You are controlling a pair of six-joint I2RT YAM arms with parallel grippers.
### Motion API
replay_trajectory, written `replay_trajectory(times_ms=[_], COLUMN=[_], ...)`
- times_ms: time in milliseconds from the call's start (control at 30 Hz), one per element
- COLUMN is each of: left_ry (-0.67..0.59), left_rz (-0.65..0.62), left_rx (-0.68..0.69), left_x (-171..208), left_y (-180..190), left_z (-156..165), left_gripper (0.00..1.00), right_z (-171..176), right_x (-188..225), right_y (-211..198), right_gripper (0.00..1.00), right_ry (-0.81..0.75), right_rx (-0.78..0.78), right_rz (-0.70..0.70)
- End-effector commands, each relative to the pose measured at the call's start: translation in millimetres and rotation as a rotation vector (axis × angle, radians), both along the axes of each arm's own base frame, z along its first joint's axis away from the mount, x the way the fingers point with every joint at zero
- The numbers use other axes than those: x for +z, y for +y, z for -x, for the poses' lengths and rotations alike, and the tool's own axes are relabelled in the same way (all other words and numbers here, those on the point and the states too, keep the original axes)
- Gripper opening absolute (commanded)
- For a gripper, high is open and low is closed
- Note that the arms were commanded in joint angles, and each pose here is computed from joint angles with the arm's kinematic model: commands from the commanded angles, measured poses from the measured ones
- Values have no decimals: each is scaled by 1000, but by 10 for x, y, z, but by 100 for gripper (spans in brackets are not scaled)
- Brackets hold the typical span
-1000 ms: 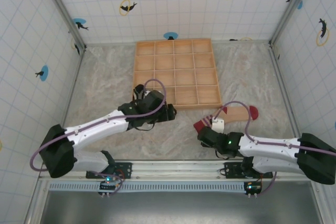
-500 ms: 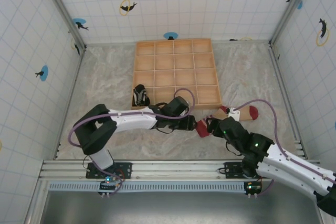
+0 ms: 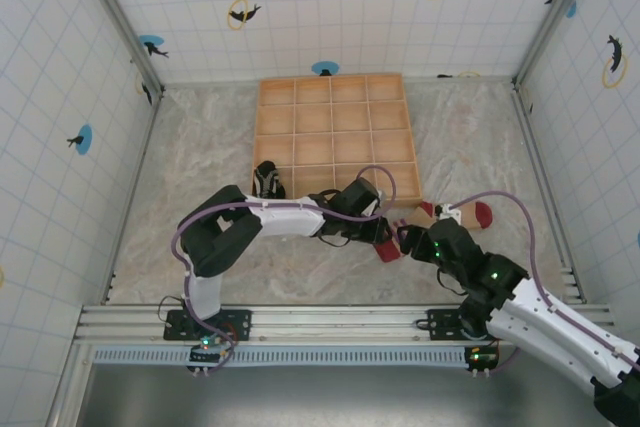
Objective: Roll the socks
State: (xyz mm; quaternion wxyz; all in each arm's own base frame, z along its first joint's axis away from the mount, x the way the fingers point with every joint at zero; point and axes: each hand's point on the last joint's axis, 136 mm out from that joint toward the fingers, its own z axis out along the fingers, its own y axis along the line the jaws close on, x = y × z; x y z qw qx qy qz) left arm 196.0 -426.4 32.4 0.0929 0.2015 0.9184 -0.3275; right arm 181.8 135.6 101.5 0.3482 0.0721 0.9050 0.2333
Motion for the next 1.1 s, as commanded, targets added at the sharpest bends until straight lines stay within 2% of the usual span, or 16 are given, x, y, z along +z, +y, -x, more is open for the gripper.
replay_trajectory(times_ms=[0, 233, 333, 433, 700, 1000, 1033, 1067], left_ry=[-3, 19, 27, 46, 74, 104, 103, 105], left_rz=[-40, -68, -75, -75, -144, -195, -202, -209], left_rx=[-15, 29, 58, 91, 218, 372, 377, 381], left_x=[-118, -161, -155, -191, -212, -129, -127, -130], left_y=[58, 238, 364, 540, 1147, 1652, 1682, 1708], left_z=[19, 54, 96, 197, 413, 562, 571, 582], left_gripper=[52, 17, 6, 0, 0, 0, 2, 9], right_z=[24, 15, 49, 88, 270, 682, 740, 794], right_x=[-57, -17, -19, 29, 104, -133, -146, -170], right_y=[-41, 77, 212, 343, 669, 995, 1036, 1069], right_gripper=[85, 82, 79, 79, 79, 77, 77, 77], right_ry=[5, -26, -44, -99, -241, -386, -415, -441], right_rx=[4, 78, 174, 259, 437, 684, 716, 750], right_rz=[14, 4, 20, 54, 101, 268, 289, 312])
